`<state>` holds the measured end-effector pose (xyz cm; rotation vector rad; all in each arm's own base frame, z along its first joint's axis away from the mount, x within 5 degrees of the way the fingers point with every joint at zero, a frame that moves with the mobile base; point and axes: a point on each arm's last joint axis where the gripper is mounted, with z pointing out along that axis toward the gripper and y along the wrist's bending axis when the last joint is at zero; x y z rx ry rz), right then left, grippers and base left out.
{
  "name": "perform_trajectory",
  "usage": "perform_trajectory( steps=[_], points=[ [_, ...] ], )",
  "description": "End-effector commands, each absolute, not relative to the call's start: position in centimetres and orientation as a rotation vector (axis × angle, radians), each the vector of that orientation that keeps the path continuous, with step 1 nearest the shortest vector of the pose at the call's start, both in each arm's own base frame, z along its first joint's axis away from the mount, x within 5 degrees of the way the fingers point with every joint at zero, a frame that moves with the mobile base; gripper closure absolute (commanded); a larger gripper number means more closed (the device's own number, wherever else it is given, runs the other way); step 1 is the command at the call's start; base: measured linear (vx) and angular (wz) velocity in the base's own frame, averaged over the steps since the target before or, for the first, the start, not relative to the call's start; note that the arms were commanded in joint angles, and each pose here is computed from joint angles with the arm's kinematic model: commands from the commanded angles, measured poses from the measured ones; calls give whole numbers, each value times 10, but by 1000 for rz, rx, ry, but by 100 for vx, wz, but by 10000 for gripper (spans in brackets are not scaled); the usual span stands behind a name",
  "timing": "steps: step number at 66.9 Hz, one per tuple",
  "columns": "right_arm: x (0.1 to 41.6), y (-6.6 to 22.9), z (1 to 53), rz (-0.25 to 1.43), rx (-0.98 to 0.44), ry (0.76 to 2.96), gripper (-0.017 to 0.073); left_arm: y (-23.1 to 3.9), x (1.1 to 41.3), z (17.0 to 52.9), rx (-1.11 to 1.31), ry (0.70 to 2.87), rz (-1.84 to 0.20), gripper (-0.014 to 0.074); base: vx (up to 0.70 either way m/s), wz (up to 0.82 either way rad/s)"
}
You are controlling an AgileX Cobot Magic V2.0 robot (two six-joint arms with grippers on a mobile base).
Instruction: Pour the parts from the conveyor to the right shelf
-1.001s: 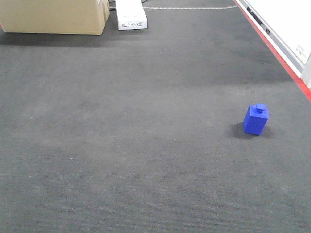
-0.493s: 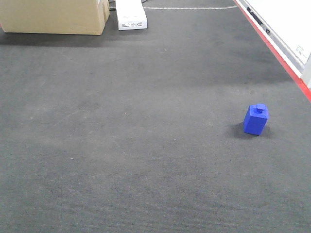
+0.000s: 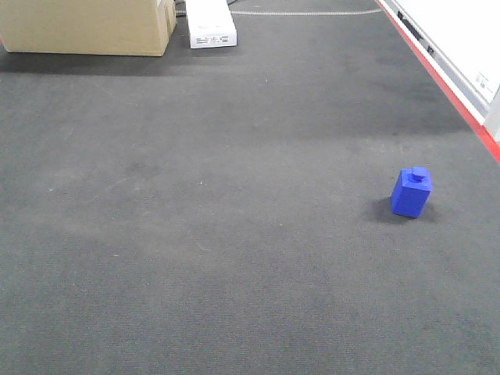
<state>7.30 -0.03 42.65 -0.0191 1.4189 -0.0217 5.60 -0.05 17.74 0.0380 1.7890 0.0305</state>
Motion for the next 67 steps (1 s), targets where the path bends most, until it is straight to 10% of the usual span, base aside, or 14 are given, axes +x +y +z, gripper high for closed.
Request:
perform_trajectory(
  steps=[1,15,67],
  points=[
    [82,0,433,-23,-20,1425,48,-1,59,175,31,1756,19,599,0,0],
    [106,0,424,-36,-29,1518,-167,-1,59,175,31,1756,19,599,0,0],
    [303,-3,383,-57,149,2435,-104,-1,59,175,31,1756,19,599,0,0]
  ],
)
